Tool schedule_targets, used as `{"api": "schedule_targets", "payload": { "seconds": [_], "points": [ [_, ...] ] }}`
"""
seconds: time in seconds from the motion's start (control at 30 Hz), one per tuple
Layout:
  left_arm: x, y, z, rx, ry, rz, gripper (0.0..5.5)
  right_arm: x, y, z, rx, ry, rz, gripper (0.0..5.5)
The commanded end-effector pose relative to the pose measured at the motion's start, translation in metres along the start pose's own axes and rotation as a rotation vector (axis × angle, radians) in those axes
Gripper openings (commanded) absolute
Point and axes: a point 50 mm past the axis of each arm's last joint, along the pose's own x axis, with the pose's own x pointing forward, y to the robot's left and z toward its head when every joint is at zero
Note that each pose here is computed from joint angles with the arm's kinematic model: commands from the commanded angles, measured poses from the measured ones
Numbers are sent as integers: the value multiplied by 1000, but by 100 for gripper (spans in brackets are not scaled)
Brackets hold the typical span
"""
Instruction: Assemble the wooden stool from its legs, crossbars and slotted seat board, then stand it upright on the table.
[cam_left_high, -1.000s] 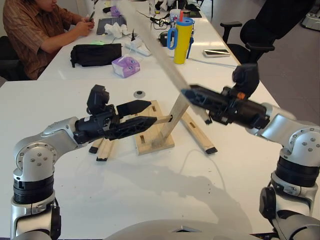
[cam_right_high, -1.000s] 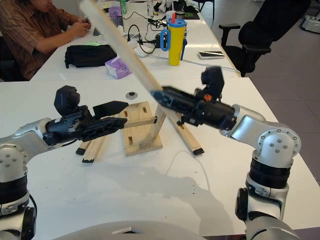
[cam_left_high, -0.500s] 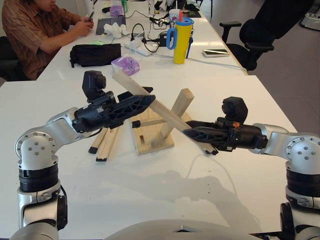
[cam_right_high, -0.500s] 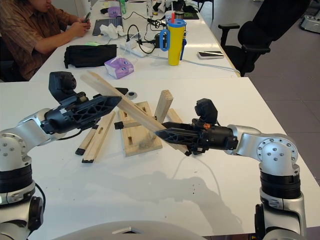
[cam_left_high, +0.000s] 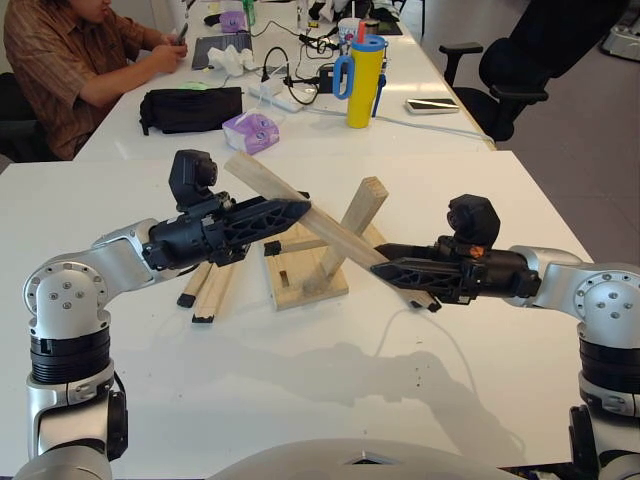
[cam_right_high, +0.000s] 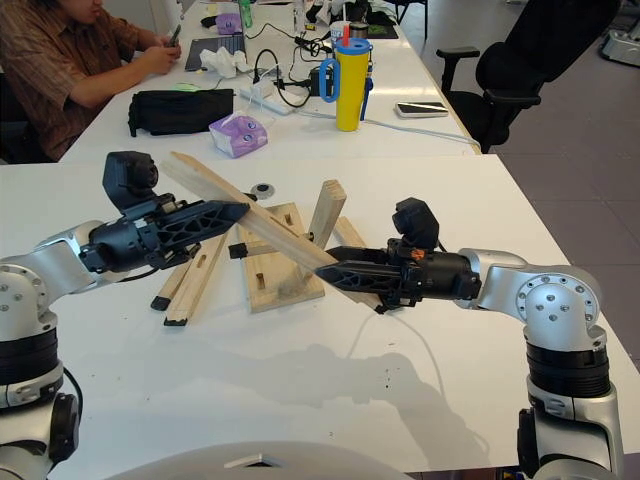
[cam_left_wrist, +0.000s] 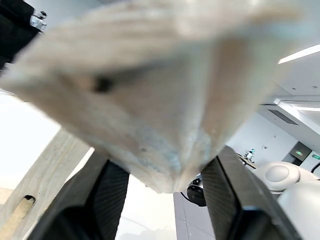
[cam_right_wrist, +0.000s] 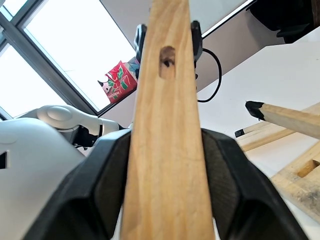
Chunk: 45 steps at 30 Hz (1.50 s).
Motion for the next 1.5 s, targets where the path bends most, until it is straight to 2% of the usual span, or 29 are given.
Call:
{"api": "schedule_targets", "payload": {
  "seconds": [0.03, 0.1, 0.13, 0.33, 0.5, 0.63, 0.83, 0.93, 1.1, 1.2, 1.33, 1.5],
  "points": [
    [-2, 1, -1, 16, 66, 37, 204, 2, 0, -2, -32, 19, -11, 205],
    [-5, 2, -2, 15, 77, 52, 204, 0, -4, 0, -38, -1, -48, 205],
    [-7, 3, -3, 17, 85, 66, 204, -1, -4, -1, -33, 2, -43, 241],
    [-26, 7, -12, 2, 104, 167, 203, -4, -11, -5, -22, -62, -112, 330],
    [-53, 4, -9, 2, 182, 257, 203, 0, -19, -41, 11, -88, -251, 392],
    [-86, 12, 13, 75, 257, 397, 203, 16, -38, -76, 5, -141, -458, 392],
    [-114, 25, 45, 188, 306, 486, 203, 53, -66, -97, -60, -200, -654, 392],
    [-120, 35, 56, 256, 240, 535, 203, 72, -78, -109, -93, -173, -692, 392],
    [-114, 43, 51, 301, 253, 523, 203, 92, -89, -117, -98, -180, -695, 392],
    [-109, 46, 48, 315, 253, 510, 203, 89, -98, -113, -129, -189, -750, 392],
    [-102, 46, 37, 336, 280, 494, 203, 68, -102, -108, -183, -149, -817, 392],
    [-92, 44, 32, 349, 250, 462, 203, 61, -101, -110, -185, -106, -798, 392]
  ]
}}
